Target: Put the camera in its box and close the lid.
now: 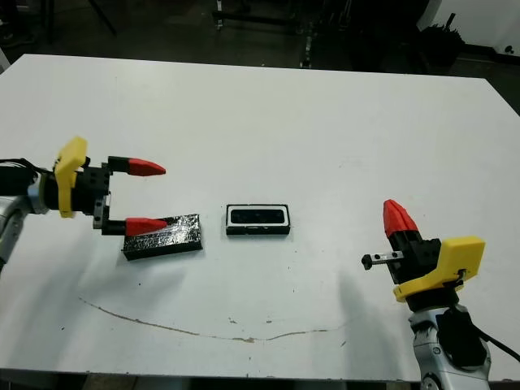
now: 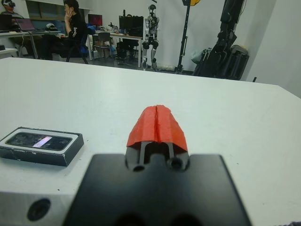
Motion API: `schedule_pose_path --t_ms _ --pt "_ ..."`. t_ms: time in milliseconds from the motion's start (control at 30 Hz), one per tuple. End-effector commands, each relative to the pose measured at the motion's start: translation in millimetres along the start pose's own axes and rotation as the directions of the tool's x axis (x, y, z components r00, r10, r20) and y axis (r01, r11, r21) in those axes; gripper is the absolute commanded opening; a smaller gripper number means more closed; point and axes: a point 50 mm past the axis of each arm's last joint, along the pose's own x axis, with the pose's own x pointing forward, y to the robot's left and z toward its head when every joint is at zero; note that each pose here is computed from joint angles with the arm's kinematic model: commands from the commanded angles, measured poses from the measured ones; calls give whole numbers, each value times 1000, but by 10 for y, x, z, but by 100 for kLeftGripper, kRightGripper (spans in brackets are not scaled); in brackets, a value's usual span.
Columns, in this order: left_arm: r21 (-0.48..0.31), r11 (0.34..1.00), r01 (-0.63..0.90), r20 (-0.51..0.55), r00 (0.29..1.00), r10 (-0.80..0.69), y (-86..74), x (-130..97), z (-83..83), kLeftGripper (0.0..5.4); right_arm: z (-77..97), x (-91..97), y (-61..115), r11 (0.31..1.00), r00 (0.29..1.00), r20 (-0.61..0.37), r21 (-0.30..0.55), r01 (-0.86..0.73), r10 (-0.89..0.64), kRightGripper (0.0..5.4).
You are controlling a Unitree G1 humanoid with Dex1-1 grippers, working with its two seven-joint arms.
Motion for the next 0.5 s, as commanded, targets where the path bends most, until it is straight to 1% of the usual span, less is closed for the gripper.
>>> schedule_pose_path --t_ms 33,167,267,367,500 --pt "-50 999 -2 -14 1000 1 -53 14 -110 540 19 1 -17 1000 1000 6 -21 0 0 1" --pt "-29 999 -14 -19 1000 13 -96 11 -147 540 16 0 -18 1000 1000 3 -23 4 -4 1" --pt "-4 1000 -11 -47 999 11 -114 8 -162 540 9 1 -17 1000 1000 4 -21 -3 3 1" --pt "-2 1000 -4 -79 997 4 -131 27 -177 540 3 7 -11 1000 1000 5 -27 -9 10 1" --pt "29 1000 -3 -130 991 7 -173 40 -198 540 1 9 1 1000 1000 3 -28 -9 9 1"
